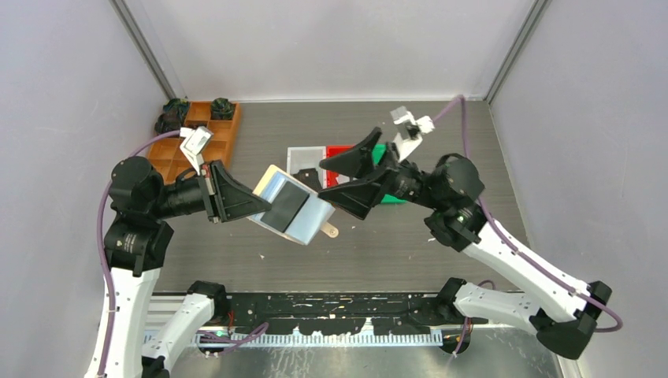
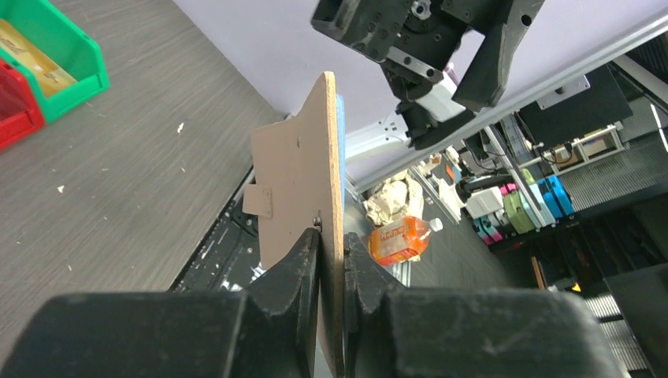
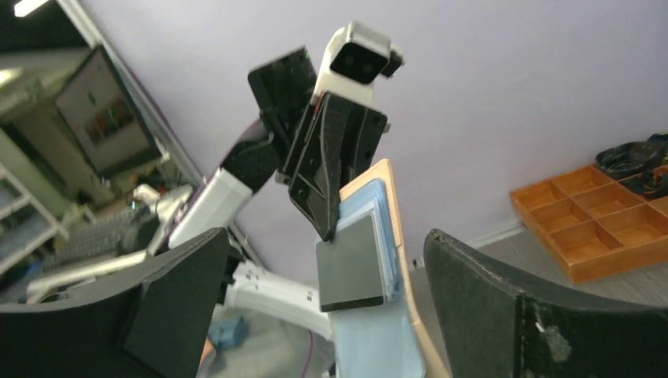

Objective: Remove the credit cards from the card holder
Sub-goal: Remove the credit card from the card holder.

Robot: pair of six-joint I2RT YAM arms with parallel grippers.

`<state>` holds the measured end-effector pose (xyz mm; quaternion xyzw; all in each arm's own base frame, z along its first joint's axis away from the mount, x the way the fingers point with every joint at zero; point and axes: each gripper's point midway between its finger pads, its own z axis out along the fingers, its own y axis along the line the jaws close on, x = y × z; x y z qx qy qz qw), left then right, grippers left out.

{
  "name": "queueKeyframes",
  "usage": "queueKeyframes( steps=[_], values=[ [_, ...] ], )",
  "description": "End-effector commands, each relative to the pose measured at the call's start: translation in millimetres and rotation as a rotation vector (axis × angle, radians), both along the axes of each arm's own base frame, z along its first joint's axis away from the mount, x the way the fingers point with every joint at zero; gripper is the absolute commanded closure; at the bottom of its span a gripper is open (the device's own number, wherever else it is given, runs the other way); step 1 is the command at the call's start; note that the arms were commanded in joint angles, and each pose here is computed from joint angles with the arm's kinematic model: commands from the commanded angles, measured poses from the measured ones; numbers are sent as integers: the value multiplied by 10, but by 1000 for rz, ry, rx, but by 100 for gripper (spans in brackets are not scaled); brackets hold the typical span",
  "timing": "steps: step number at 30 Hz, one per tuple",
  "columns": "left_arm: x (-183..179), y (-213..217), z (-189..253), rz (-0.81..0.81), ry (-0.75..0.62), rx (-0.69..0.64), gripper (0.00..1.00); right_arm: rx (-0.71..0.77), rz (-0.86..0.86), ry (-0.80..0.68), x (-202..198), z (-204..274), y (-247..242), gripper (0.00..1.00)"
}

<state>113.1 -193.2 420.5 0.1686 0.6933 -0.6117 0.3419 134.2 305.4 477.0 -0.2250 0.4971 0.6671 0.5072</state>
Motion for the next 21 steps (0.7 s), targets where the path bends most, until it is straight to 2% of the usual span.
queueKeyframes(
  steps=[1, 5, 9, 10, 12, 13, 15, 16, 17, 19, 21],
  values=[
    [-128, -8, 41, -69, -41, -8, 98, -197, 215, -72, -146, -309, 336, 1],
    [-199, -7, 55, -101, -45, -12, 99, -227, 292, -69, -145, -373, 470, 1],
    [-230, -10, 40, -129, -43, -12, 99, -225, 370, -18, -173, -381, 569, 10],
    [-226, -13, 28, -134, -38, -10, 99, -216, 394, 2, -180, -377, 596, 15],
    [-207, -13, 16, -134, -32, -9, 99, -186, 459, 24, -239, -365, 635, 32],
    [-197, -14, 9, -132, -33, -7, 99, -168, 485, 39, -263, -344, 642, 43],
    [-179, -14, -14, -127, -40, -1, 97, -147, 522, 59, -290, -322, 651, 73],
    [-171, -13, -28, -124, -38, 3, 91, -150, 535, 68, -298, -325, 660, 88],
    [-164, -14, -52, -125, -30, 7, 84, -156, 544, 76, -306, -331, 665, 96],
    [-152, -19, -99, -134, -10, 11, 71, -176, 548, 86, -313, -347, 664, 99],
    [-153, -22, -147, -150, 6, 12, 63, -204, 550, 81, -329, -371, 670, 99]
  ],
)
